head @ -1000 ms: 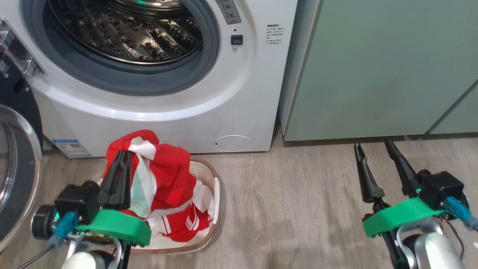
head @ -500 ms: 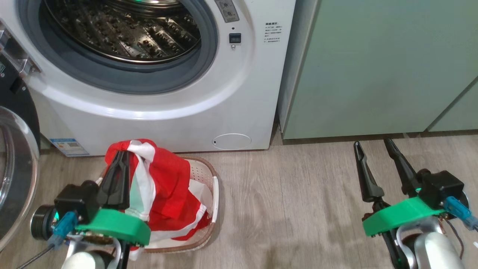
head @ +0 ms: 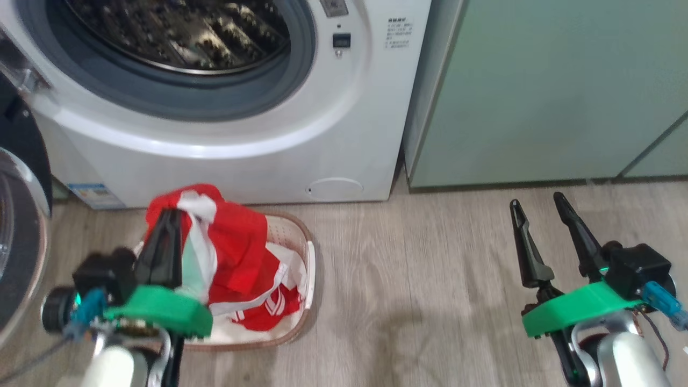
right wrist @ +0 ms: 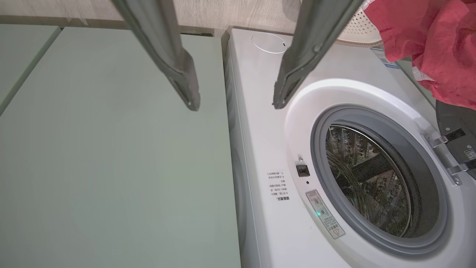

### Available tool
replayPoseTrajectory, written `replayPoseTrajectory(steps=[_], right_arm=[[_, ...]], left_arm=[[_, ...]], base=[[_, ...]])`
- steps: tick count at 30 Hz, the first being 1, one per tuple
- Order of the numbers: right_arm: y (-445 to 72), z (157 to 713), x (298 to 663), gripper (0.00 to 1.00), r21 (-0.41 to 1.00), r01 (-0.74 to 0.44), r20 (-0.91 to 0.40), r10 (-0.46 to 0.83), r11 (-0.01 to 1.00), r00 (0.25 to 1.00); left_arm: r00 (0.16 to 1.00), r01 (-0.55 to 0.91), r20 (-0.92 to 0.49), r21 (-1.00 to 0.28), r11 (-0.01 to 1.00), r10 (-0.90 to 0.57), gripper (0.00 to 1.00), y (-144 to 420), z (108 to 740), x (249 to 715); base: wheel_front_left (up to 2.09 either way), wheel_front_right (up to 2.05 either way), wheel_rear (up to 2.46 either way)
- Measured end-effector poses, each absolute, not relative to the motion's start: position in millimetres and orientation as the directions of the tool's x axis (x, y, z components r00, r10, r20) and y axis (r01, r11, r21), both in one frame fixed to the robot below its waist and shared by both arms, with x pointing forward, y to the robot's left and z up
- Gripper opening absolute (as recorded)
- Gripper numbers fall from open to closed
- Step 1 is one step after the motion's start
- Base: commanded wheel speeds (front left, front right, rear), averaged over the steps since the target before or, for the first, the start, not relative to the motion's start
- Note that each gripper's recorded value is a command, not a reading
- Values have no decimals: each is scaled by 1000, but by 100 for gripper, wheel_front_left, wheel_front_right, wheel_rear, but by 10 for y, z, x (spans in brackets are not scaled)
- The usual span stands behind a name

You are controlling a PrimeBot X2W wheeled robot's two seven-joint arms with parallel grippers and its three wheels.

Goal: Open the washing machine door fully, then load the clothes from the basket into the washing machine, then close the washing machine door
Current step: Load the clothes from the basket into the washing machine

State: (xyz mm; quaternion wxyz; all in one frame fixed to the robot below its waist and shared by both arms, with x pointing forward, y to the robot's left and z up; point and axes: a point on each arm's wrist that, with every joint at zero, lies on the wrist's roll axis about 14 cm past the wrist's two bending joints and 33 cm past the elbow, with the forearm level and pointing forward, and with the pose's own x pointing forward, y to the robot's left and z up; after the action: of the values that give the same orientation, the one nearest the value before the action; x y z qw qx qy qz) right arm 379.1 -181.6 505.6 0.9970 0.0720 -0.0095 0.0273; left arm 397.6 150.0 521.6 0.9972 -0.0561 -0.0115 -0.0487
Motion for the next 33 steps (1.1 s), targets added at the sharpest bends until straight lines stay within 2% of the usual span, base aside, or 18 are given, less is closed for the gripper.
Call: replayPoseTrajectory(steps=[5, 14, 22, 33], right_arm=[[-1789, 4953, 3888, 100, 153, -59, -2, 60, 987, 998], [-1778, 4774, 4211, 100, 167, -60, -9, 62, 984, 998], [-1847, 4486, 4371, 100, 182, -33, -56, 44, 983, 997], [-2048, 4187, 4435, 100, 204, 36, -117, -12, 978, 993]], left_arm=[[995, 99, 27, -121, 988, -97, 0, 1487, 5189, 4336], [995, 86, -42, -165, 983, -94, 0, 1513, 4882, 5282], [976, 98, -173, -180, 979, -129, 0, 1425, 4477, 6132], [904, 153, -370, -193, 969, -216, 0, 1206, 3958, 6885]], base=[[0, 0, 0], [0, 0, 0], [0, 0, 0], [0, 0, 0]])
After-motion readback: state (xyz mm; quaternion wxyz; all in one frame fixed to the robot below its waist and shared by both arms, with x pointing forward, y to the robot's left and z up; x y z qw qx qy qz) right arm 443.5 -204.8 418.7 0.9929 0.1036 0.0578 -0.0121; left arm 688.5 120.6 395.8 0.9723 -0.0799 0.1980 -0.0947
